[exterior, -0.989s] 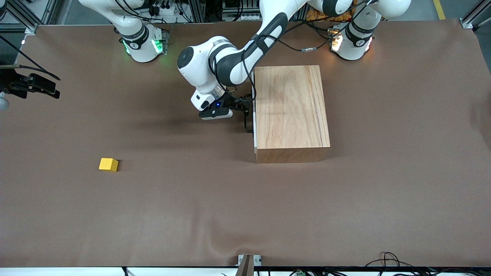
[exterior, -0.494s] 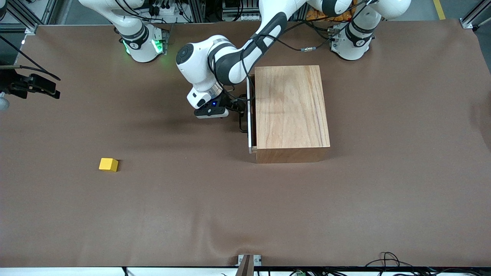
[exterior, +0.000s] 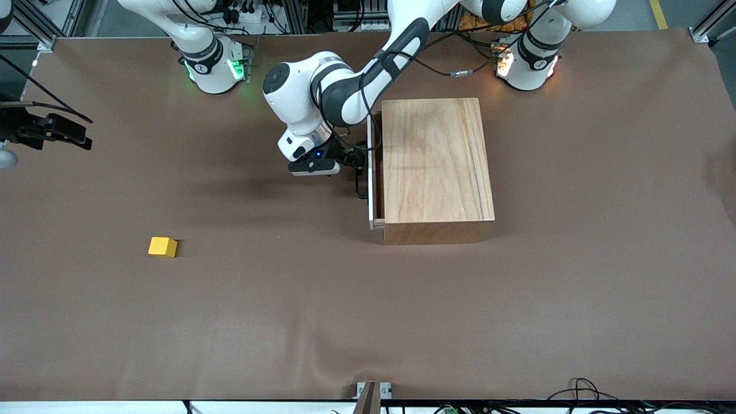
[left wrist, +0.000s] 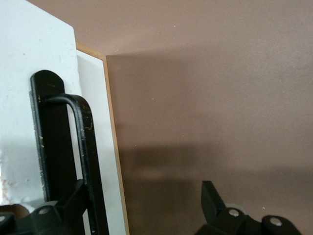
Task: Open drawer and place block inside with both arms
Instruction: 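Pull the drawer handle outward with the left gripper, opening the drawer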
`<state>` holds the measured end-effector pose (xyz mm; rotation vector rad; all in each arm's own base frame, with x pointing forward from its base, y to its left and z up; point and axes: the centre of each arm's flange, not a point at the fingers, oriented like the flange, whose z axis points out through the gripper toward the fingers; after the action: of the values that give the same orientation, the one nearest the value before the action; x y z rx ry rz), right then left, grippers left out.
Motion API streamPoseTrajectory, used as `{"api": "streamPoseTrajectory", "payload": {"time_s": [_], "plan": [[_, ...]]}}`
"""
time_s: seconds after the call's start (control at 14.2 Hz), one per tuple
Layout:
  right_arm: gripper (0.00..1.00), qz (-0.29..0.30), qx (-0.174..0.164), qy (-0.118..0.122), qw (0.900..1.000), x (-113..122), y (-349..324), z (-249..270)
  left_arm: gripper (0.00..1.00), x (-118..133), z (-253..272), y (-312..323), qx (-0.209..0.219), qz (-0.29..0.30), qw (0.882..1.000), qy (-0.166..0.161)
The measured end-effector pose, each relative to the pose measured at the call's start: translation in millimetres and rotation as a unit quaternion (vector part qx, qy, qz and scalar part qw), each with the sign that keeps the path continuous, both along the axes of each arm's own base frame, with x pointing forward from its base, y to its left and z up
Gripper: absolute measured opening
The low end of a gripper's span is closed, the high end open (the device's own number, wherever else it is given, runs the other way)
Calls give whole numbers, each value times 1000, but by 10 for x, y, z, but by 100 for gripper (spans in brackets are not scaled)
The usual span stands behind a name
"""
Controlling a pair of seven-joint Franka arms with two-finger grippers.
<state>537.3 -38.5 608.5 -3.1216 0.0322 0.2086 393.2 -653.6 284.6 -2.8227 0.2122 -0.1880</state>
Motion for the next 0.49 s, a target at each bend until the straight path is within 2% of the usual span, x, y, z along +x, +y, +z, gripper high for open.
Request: {"api": "streamPoseTrajectory", "payload": {"time_s": [0.49], "plan": [[100,0,0,-1,1000,3,0,2,100,-61,15,-96,-21,-12,1000,-4]]}}
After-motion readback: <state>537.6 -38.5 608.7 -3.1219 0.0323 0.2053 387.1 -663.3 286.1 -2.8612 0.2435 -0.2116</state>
